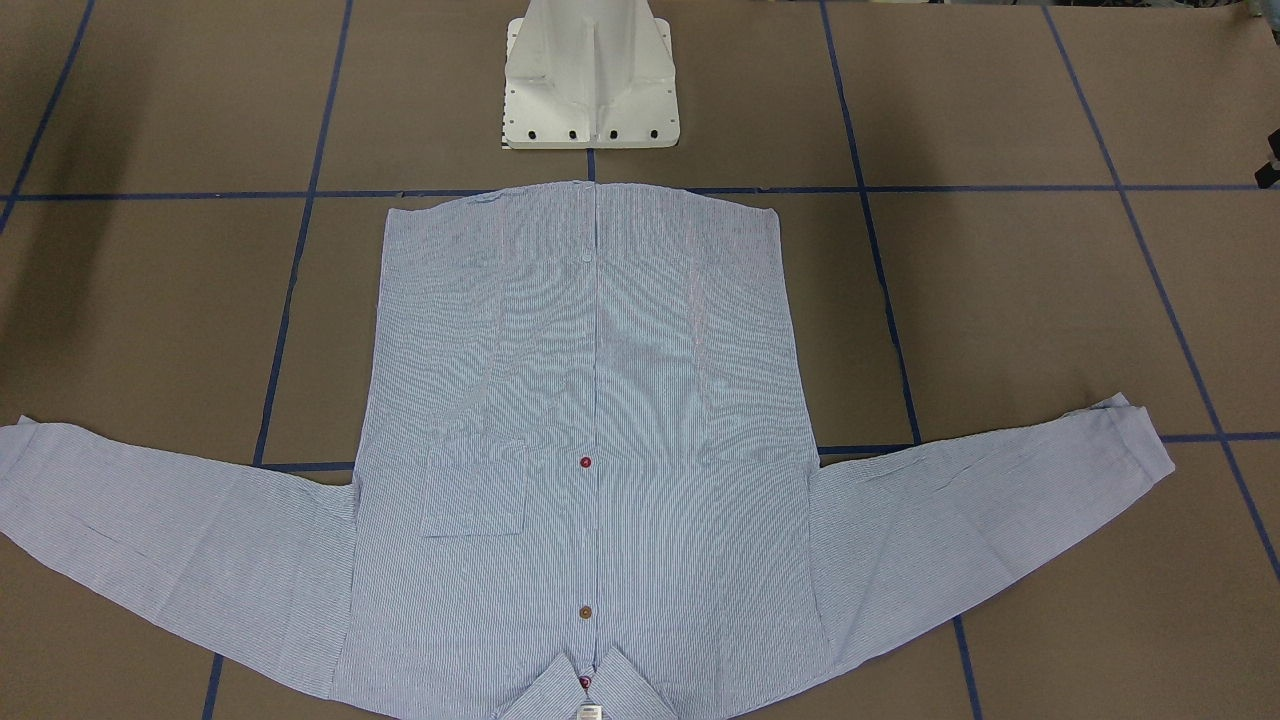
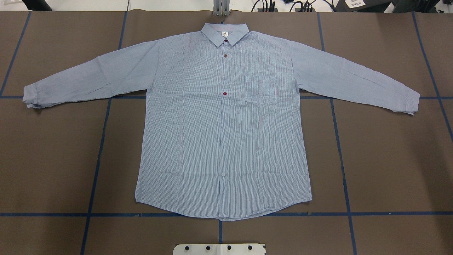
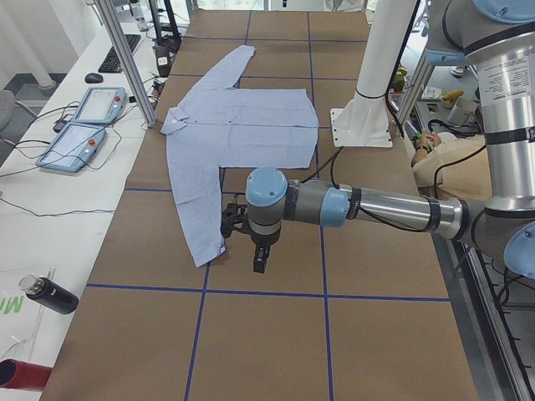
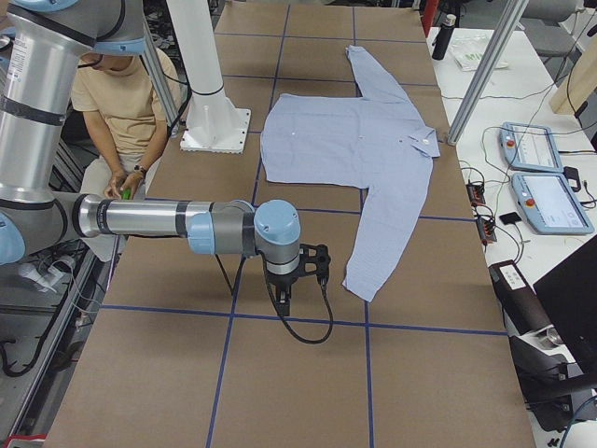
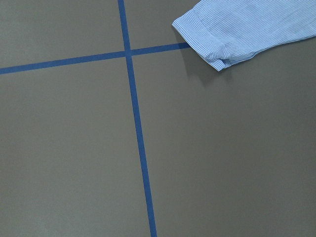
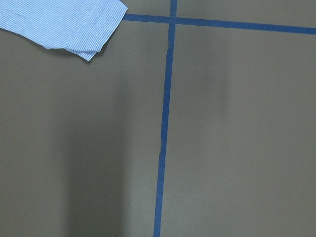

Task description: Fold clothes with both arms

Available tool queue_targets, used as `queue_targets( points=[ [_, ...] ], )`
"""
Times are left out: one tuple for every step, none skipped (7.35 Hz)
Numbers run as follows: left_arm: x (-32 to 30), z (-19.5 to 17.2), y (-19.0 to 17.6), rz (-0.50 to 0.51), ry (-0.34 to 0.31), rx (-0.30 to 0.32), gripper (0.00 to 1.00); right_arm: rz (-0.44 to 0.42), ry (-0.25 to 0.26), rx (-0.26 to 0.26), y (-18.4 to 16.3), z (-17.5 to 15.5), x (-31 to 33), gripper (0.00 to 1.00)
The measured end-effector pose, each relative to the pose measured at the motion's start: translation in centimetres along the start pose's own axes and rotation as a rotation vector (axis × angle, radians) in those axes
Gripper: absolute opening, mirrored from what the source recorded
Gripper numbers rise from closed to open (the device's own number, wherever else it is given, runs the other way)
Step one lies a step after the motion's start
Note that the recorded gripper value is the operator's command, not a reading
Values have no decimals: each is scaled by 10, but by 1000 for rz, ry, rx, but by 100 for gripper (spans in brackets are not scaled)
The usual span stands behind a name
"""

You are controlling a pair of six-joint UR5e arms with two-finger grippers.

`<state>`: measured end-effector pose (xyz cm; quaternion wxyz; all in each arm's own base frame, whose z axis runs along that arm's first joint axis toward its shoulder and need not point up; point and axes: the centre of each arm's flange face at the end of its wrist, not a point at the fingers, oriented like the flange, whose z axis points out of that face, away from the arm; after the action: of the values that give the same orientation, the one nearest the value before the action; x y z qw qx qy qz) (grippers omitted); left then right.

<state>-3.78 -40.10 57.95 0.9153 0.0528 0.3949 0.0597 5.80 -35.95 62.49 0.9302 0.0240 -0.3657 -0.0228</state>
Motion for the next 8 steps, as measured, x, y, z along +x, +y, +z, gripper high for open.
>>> queue_targets(
  points=[
    [1, -1, -1, 7, 0, 6, 100, 0, 0, 0, 0, 0, 0, 100],
    [3, -2, -3, 24, 0, 23, 100, -3, 0, 3, -1, -1, -1, 100],
    [5, -5, -5, 43, -1, 42, 100, -8, -1, 9, -3, -3, -2, 100],
    [8, -8, -7, 69, -2, 67, 100, -16, -1, 19, -5, -5, -5, 100],
    [13, -13, -11, 103, -1, 101, 100, -27, -3, 36, -9, -10, -9, 100],
    [20, -19, -15, 151, 1, 148, 100, -43, -8, 59, -20, -18, -17, 100],
    [28, -28, -26, 221, -6, 217, 100, -78, -16, 99, -41, -31, -30, 100],
    [36, -38, -41, 291, -37, 294, 100, -124, -22, 148, -63, -46, -44, 100]
  ],
)
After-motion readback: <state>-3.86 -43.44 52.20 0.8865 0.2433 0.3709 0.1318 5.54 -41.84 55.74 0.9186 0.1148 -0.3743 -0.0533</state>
